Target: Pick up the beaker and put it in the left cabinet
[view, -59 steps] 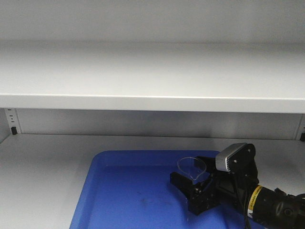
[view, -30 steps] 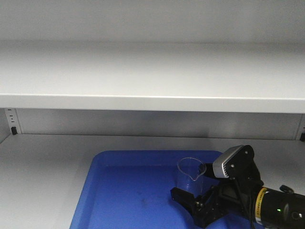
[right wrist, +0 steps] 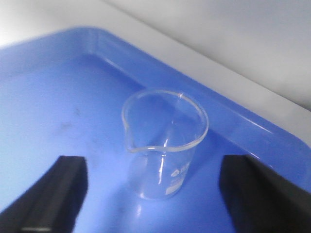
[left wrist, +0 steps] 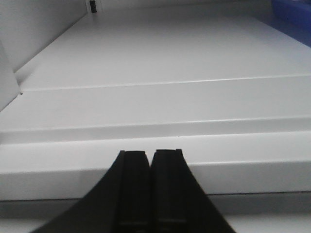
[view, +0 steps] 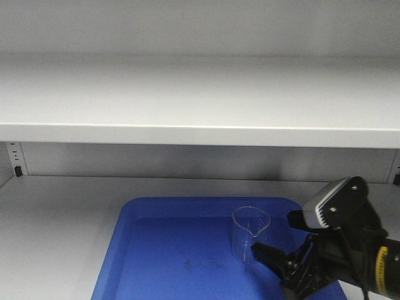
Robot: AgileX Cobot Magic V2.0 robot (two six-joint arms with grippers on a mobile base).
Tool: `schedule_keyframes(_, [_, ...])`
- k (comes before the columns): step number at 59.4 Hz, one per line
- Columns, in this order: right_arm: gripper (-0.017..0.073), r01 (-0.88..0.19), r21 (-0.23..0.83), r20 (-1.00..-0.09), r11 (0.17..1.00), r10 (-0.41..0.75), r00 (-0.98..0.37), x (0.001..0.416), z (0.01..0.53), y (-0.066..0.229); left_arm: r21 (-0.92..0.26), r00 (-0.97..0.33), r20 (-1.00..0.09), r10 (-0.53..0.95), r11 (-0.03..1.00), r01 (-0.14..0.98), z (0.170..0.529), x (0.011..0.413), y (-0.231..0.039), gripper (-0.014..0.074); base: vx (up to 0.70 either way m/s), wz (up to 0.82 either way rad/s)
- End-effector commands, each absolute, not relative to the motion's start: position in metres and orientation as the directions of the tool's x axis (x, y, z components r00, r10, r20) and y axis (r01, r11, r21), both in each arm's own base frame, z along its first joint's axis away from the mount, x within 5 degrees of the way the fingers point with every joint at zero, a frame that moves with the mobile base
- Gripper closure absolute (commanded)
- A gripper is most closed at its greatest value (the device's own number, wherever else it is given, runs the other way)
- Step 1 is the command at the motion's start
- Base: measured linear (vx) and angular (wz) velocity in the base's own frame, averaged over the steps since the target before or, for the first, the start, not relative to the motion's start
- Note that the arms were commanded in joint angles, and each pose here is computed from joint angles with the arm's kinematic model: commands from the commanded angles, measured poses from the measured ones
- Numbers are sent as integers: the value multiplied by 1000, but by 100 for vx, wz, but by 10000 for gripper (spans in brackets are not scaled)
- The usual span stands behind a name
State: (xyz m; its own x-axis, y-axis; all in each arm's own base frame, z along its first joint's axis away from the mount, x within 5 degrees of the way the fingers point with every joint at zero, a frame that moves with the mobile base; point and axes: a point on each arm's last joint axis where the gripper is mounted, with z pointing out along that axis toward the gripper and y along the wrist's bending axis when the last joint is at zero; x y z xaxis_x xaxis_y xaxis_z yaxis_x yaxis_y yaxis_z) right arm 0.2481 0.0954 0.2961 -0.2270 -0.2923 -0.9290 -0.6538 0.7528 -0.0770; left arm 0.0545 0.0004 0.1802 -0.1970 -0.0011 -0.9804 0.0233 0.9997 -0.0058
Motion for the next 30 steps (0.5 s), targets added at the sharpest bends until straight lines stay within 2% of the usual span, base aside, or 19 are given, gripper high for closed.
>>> schedule_keyframes(1, [94,-627,-40,-954,778,-216,-208,234,325,90,-13,-97,-995,-9,999,38,192,55,-1,590,0,0])
schedule_keyframes(4, [167,-619,-24,-957,785,-198,-214,227,331,89,-13,-97,-995,-9,999,38,192,55,-1,590,0,0])
schedule_keyframes(14, [561,-578,63,-975,813,-74,-210,206,353,82,-13,-97,-995,-9,999,38,192,55,-1,590,0,0])
schedule_keyframes(30, [569,-579,49,-985,814,-57,-163,194,364,80,-13,-97,-995,-9,999,38,192,55,-1,590,0,0])
